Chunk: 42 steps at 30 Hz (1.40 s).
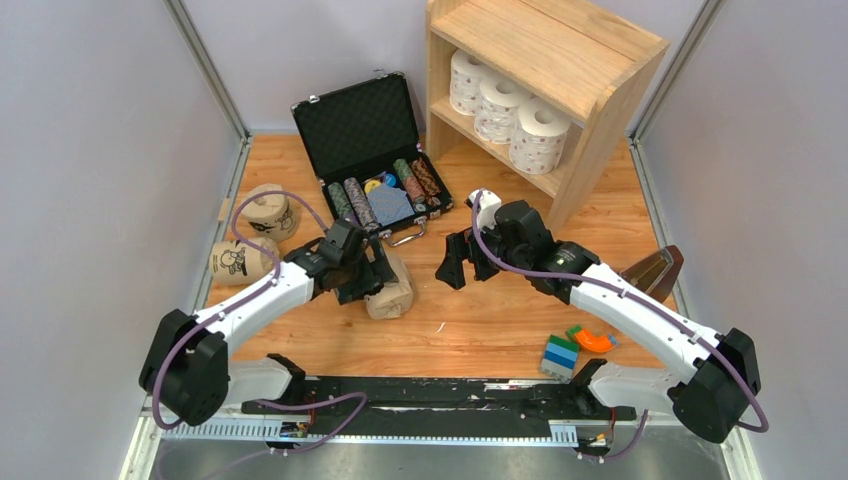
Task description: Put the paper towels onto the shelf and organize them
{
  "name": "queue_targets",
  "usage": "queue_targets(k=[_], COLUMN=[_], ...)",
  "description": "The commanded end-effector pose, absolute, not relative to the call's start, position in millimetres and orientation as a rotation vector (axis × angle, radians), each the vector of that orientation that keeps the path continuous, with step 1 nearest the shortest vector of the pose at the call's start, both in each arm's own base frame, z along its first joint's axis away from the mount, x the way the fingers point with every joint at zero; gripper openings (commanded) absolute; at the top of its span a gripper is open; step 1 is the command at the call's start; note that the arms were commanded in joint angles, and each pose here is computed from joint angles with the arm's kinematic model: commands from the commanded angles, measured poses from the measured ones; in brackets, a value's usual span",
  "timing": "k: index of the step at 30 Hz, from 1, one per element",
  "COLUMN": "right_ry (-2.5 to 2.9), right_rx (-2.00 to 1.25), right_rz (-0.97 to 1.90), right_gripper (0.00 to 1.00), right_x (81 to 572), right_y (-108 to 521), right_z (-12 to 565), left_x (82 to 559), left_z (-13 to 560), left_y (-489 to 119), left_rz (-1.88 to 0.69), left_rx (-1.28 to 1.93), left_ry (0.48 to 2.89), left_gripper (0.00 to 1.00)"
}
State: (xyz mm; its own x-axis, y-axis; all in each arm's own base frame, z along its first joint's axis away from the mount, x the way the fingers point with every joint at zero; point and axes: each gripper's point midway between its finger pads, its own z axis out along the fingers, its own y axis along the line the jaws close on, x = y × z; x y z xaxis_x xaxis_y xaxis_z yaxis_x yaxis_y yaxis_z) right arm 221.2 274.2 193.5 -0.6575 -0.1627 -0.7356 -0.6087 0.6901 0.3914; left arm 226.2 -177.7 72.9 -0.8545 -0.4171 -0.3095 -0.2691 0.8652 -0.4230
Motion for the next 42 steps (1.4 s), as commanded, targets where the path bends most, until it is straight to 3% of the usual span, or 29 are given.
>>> queue_targets(k=[1, 5, 12, 19, 26, 35, 41, 42], right_ry=[2.173, 2.16, 2.125, 2.086, 2.11, 2.229, 2.273, 2.278], right_rx=[-0.593, -0.585, -0.559, -0.526, -0.505, -0.468, -0.485, -0.493], right_rz=[0.856, 0.857, 0.827, 0.813, 0.834, 0.865, 0.906, 0.917], right_gripper=[0.98, 0.98, 0.98, 0.99, 0.99, 0.99, 0.98, 0.98], right_x=[223.6, 224.4, 230.3, 235.0, 236.9, 243.0, 249.3, 250.5], right_y=[277.2, 276.8, 272.7, 267.6, 270.5, 279.7, 295.5, 299.0], right_z=[202.3, 207.5, 225.6, 251.2, 252.7, 216.4, 199.9, 198.6], left_x=[221.4, 226.1, 245.1, 258.9, 254.1, 227.9, 225.7, 224.5], left_z=[44.7, 55.4, 98.3, 143.4, 157.8, 112.5, 119.7, 119.6], left_y=[-170.0, -173.4, -178.9, -187.3, -203.2, -198.2, -175.5, -166.7], left_rz=[-0.393, -0.398, -0.49, -0.544, -0.636, -0.67, -0.573, -0.528], left_rx=[-0.46, -0.358, -0.075, 0.21, 0.366, 0.331, 0.13, 0.065], left_ry=[2.715, 2.688, 2.459, 2.2, 2.104, 2.278, 2.329, 2.349], left_gripper=[0.96, 0.87, 0.56, 0.52, 0.48, 0.59, 0.84, 0.95])
